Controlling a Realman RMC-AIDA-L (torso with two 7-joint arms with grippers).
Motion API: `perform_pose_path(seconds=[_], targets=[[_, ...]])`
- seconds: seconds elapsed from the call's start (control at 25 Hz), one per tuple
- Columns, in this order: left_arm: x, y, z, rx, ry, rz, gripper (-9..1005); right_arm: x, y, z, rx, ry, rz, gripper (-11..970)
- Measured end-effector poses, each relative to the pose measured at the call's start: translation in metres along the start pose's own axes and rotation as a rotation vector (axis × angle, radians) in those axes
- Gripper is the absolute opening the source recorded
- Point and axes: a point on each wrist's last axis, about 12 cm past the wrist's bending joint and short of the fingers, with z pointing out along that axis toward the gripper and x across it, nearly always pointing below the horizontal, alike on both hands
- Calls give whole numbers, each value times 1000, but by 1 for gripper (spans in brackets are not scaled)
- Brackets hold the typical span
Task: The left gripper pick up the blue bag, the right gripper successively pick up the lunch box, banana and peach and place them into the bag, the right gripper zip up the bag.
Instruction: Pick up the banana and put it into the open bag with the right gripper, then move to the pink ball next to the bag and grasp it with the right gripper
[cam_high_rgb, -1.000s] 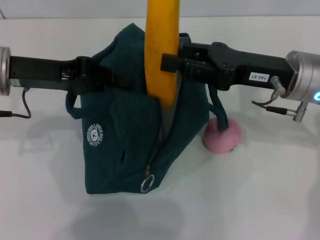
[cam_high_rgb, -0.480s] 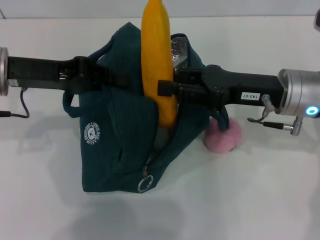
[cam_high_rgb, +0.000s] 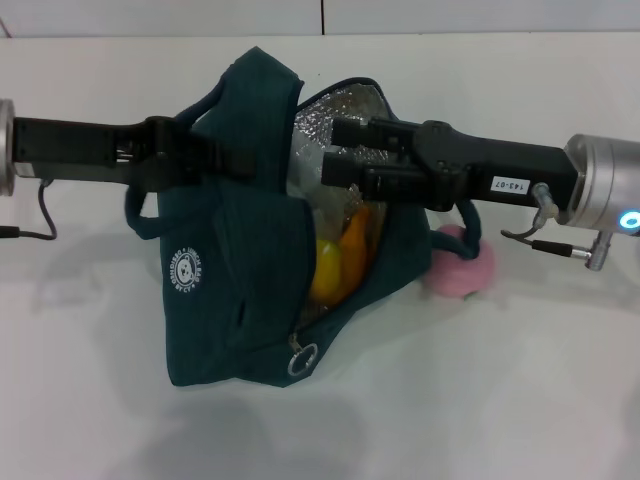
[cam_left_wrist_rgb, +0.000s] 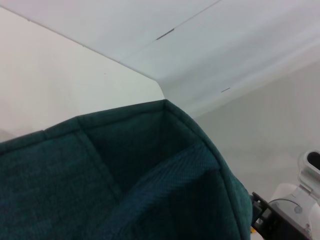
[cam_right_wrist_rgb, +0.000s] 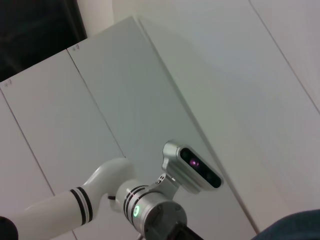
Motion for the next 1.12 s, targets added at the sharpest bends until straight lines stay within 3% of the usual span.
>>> perform_pose_path(seconds=[0.12,0.24,0.52,0.84,1.12], targets=[[3,2,-2,-2,-3,-8,39,-1,1,-4,2,-29,1,768],[5,3,-3,-5,-6,-14,39,-6,3,-16,14,-81,-13,781],[13,14,-11,-47,-44,-36,39,-21,4,-67,113,-105,-98,794],[20,23,-14,-56,-60,-70,39,-29,-9,-117,267,99,-133,793],[23,25,-13,-53,-66,-81,39,1,-20,-113,348,286,-114,793]])
